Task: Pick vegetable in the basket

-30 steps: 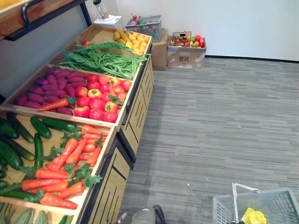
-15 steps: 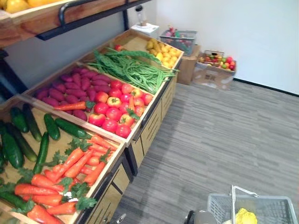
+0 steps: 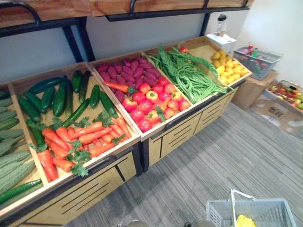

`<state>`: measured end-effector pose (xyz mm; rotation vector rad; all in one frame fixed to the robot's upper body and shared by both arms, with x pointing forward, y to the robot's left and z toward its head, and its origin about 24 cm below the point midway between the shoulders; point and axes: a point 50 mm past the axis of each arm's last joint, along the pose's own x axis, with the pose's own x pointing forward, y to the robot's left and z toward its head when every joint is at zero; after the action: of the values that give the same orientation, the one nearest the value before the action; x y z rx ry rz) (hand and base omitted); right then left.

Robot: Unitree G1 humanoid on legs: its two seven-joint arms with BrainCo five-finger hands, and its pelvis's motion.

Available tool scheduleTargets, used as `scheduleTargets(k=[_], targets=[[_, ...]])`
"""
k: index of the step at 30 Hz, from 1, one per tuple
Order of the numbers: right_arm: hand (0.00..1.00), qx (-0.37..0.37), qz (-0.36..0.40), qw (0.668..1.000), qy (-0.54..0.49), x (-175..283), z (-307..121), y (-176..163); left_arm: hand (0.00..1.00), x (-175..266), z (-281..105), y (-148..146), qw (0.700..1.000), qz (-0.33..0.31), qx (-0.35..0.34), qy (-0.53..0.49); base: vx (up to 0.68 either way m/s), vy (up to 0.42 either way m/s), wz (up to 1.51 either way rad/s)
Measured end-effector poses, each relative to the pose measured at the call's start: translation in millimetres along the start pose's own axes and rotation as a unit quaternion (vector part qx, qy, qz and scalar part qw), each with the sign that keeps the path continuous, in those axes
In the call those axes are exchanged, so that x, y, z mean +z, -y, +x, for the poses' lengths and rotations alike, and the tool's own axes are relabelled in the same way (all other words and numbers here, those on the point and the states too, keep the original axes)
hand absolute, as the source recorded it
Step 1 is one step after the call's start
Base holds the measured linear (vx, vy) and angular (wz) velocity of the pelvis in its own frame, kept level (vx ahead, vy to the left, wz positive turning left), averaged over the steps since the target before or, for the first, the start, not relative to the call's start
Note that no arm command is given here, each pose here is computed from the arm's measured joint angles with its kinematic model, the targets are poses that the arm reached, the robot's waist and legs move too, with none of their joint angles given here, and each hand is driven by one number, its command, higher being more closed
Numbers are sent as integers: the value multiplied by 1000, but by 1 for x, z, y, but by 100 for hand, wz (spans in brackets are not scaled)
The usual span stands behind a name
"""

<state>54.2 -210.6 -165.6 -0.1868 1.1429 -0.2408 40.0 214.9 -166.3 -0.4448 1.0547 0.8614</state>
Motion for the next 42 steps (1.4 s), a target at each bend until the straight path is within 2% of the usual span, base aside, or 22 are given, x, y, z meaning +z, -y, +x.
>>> scheduleTargets(k=[4, 12, 33, 38, 40, 42], targets=[[100, 12, -24, 1000, 2, 9, 4, 4, 0, -6, -2, 1, 1000, -23, 2, -11, 105, -245, 75], [100, -8, -6, 1000, -10, 4, 5, 13, 0, -1, 0, 1, 999, 47, -10, 2, 5, -33, 93], [100, -3, 16, 1000, -10, 0, 3, 7, 0, 7, 3, 4, 996, 82, -24, 20, 14, 54, -6], [100, -5, 13, 1000, -7, 2, 4, 10, 0, 29, 1, 18, 986, 127, -2, 110, -8, 1, 0], [100, -2, 11, 1000, -6, 3, 4, 11, 0, 53, -2, 30, 976, 122, 13, 182, -50, 12, -4], [100, 2, 1, 1000, -6, 6, 5, 13, 0, 100, -18, 53, 944, 98, 28, 313, -54, 24, -7]])
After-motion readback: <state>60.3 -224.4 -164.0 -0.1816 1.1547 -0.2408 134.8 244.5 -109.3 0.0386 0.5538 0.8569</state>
